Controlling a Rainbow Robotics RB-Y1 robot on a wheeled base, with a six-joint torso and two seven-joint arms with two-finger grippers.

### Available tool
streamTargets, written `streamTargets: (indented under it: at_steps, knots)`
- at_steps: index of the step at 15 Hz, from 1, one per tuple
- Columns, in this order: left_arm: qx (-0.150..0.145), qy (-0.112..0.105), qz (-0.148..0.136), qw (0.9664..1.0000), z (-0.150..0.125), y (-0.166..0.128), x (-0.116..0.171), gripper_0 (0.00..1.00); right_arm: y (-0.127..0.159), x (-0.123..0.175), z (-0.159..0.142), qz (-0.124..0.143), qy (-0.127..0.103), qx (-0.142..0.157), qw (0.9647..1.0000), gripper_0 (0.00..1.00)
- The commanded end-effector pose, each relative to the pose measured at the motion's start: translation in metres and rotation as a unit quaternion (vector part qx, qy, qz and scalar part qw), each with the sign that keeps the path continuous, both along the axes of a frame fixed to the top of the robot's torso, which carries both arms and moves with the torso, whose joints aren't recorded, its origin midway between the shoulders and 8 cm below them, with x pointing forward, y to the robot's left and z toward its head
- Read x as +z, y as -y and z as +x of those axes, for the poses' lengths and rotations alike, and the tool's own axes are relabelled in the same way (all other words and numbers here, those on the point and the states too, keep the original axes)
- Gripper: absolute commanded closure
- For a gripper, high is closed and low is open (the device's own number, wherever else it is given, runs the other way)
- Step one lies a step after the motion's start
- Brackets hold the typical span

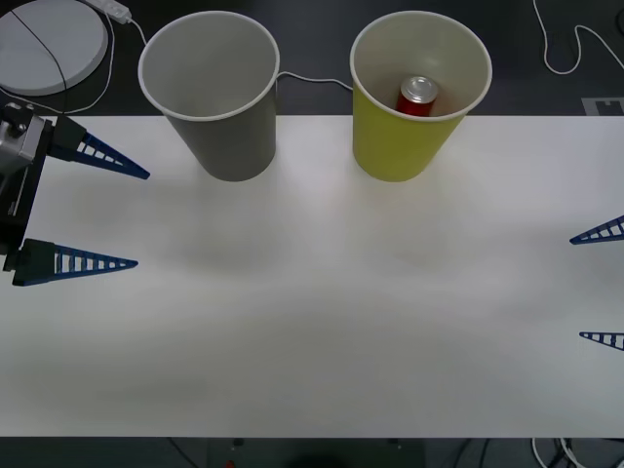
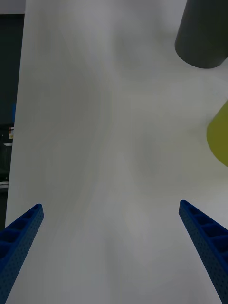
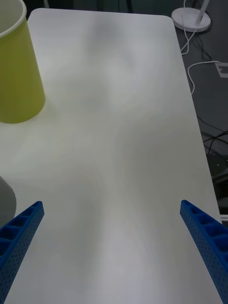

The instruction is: Put the can into the green bin and the plastic bottle into the gray bin

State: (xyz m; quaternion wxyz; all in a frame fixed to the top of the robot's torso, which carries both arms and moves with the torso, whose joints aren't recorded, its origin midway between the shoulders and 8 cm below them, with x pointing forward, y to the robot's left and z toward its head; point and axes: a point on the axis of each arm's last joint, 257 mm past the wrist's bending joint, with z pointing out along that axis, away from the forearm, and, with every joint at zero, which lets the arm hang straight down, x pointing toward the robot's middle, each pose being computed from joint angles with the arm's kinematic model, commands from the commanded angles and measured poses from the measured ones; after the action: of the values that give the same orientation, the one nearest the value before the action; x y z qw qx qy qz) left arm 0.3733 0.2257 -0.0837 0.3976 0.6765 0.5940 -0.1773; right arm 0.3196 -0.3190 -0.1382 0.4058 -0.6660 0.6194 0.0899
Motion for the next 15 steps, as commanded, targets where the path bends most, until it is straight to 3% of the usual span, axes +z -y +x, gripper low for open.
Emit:
streamTargets:
  at_steps: [1, 8, 15]
  knots:
    - [-0.015, 0.007, 0.009, 0.9998, -0.007, -0.005, -0.018, 0.0, 0.0, 0.0, 0.0, 0.0, 0.0, 0.0, 1.0, 0.0]
    - [-0.023, 0.049, 0.037, 0.9979, -0.011, -0.029, -0.057, 0.0, 0.0, 0.0, 0.0, 0.0, 0.0, 0.0, 1.0, 0.0]
    - [-0.008, 0.053, 0.058, 0.9969, -0.007, -0.042, -0.064, 0.0, 0.0, 0.0, 0.0, 0.0, 0.0, 0.0, 1.0, 0.0]
